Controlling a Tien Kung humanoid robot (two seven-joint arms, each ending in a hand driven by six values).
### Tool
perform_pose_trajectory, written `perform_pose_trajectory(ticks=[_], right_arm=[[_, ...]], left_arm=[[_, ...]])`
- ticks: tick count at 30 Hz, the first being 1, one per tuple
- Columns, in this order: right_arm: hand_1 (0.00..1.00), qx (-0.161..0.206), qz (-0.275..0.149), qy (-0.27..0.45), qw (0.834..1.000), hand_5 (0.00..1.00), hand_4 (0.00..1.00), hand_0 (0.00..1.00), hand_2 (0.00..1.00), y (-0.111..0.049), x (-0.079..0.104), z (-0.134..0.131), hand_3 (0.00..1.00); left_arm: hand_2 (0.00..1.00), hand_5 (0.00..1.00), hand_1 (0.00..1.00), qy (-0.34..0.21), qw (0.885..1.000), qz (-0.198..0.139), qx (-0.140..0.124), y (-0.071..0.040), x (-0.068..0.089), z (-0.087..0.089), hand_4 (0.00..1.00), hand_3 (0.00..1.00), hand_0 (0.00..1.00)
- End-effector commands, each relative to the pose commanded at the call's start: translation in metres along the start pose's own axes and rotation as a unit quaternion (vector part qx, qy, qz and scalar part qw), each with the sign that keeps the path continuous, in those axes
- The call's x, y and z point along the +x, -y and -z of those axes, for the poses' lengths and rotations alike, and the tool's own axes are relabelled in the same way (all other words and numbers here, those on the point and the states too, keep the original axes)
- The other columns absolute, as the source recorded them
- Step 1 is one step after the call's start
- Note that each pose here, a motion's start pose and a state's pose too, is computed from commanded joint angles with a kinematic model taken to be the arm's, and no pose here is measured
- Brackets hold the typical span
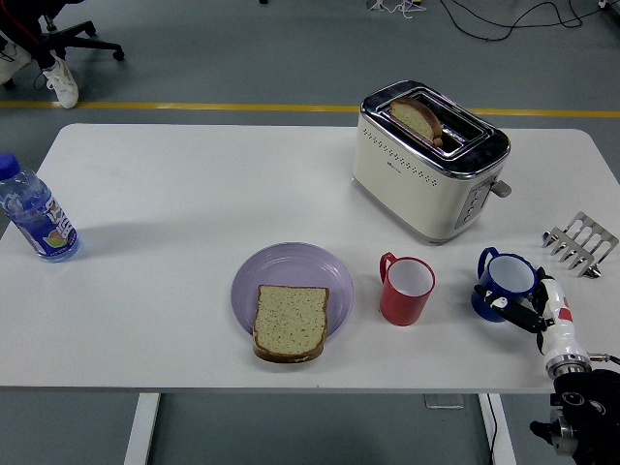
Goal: Pick up the cup,pour liquid into bread,place the cup on the desk
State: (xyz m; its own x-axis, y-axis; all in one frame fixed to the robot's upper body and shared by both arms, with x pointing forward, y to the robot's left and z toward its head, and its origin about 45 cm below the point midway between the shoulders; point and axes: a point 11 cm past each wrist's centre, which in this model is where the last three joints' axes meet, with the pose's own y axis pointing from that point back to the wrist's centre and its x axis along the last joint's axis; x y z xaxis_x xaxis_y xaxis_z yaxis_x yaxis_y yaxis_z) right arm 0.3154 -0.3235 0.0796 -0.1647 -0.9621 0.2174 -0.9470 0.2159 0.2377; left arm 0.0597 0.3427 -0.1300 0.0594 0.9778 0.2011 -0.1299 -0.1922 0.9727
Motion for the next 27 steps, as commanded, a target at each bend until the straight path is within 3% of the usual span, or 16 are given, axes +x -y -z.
perform_pose_trajectory(ticks=[1,6,7,18,19,24,25,27], right_arm=[[0.707,-0.001,-0.001,0.0,1.0,0.155,0.983,0.806,0.765,0.0002,0.0001,-0.0003,0.758],[0.707,-0.006,-0.003,0.001,1.0,0.155,0.983,0.806,0.765,0.0006,0.0005,-0.0023,0.758],[0.662,-0.008,-0.005,0.002,1.0,0.156,0.963,0.761,0.701,0.0008,0.0009,-0.0032,0.705],[0.616,-0.005,-0.02,0.015,1.0,0.152,0.936,0.706,0.652,0.0011,0.0041,-0.0035,0.647],[0.576,-0.004,-0.022,0.016,1.0,0.161,0.923,0.62,0.6,0.001,0.0043,-0.0033,0.579],[0.576,-0.002,-0.023,0.027,0.999,0.161,0.923,0.62,0.6,0.0005,0.0043,-0.0031,0.579],[0.541,-0.002,-0.023,0.028,0.999,0.128,0.873,0.56,0.556,0.0005,0.0043,-0.0031,0.526],[0.541,-0.001,-0.024,0.034,0.999,0.128,0.873,0.56,0.556,0.0003,0.0043,-0.0027,0.526]], left_arm=[[0.613,0.993,0.604,0.0,1.0,0.0,0.0,0.0,0.0,-0.0002,0.358,0.559,0.628],[0.613,0.993,0.604,0.0,1.0,0.0,-0.001,0.0,0.0,-0.0006,0.358,0.559,0.628],[0.612,0.986,0.603,0.0,1.0,0.0,-0.001,0.0,0.0001,-0.0007,0.357,0.558,0.629],[0.612,0.985,0.603,0.0,1.0,0.0,0.0,0.0,0.0002,-0.0002,0.357,0.558,0.629],[0.612,0.978,0.603,0.0,1.0,0.0,0.0,0.0,0.0002,-0.0001,0.355,0.558,0.628],[0.612,0.978,0.603,0.001,1.0,0.0,0.0,0.0,0.0001,0.0004,0.355,0.558,0.628],[0.61,0.978,0.601,0.001,1.0,0.0,0.0,0.0,0.0001,0.0004,0.356,0.558,0.627],[0.61,0.978,0.601,0.001,1.0,0.0,0.0,0.0,0.0001,0.0004,0.356,0.558,0.627]])
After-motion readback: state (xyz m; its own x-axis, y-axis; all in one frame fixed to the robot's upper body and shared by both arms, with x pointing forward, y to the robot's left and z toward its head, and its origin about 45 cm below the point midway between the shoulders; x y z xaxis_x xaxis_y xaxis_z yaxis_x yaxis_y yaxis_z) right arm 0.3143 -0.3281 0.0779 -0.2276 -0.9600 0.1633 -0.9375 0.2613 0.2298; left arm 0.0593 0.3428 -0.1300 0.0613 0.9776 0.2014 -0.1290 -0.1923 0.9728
